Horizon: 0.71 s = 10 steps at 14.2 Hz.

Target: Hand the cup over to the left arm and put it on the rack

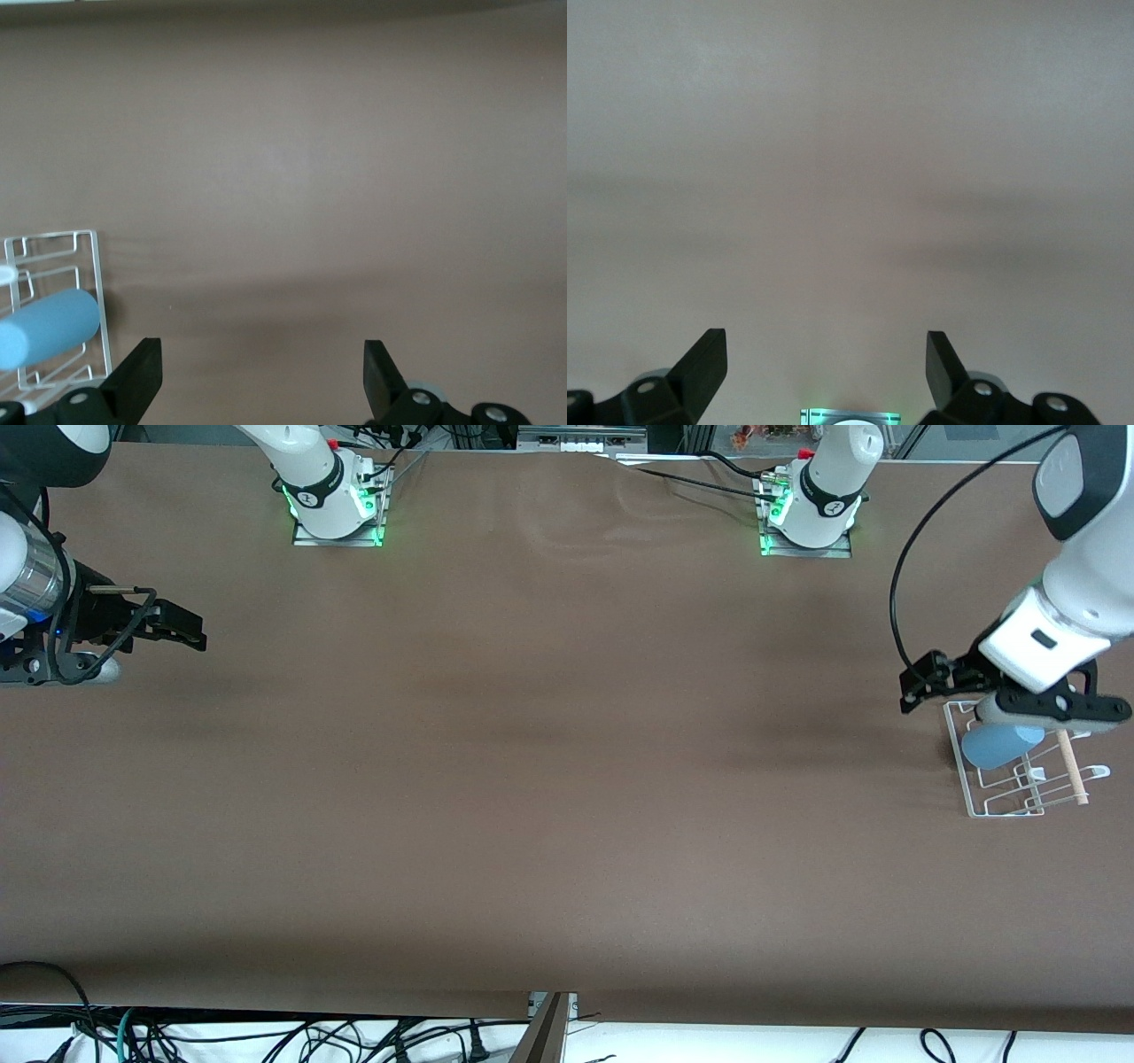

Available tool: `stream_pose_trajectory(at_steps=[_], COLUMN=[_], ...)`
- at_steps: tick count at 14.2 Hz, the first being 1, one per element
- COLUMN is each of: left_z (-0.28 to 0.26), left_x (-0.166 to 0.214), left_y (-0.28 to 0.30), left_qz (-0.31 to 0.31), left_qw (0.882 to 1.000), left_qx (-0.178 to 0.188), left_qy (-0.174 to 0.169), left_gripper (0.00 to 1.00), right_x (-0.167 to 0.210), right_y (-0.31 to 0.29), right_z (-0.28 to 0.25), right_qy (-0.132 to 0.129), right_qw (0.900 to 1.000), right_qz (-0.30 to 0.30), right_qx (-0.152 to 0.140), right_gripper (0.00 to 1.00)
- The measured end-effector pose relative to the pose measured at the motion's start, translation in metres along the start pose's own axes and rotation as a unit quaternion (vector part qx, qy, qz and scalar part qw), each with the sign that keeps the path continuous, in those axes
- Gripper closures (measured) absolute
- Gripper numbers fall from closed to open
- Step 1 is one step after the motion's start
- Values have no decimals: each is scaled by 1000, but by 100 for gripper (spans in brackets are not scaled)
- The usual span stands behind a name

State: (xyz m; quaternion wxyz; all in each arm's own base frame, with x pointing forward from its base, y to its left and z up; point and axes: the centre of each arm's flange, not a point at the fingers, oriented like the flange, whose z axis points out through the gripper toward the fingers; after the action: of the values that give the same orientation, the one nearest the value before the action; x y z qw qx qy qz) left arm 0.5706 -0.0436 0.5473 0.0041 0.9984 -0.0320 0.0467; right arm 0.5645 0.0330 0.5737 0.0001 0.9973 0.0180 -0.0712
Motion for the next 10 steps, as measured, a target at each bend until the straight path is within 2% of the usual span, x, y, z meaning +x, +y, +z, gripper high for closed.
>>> stream_pose_trajectory(at_steps=[3, 10], left_z=[4, 8], left_x=[-12, -14], left_y=[-10, -21], left_qz=[8, -1], left_qw=[999, 999], left_qx=[39, 42], left_qy=[-10, -21], left_gripper=[0, 0], right_x=[0, 0], right_y=[0, 0], right_z=[0, 0], right_qy=[0, 0], right_qw=[1000, 1000], right_qz=[0, 0], right_qx=[0, 0], right_gripper=[0, 0])
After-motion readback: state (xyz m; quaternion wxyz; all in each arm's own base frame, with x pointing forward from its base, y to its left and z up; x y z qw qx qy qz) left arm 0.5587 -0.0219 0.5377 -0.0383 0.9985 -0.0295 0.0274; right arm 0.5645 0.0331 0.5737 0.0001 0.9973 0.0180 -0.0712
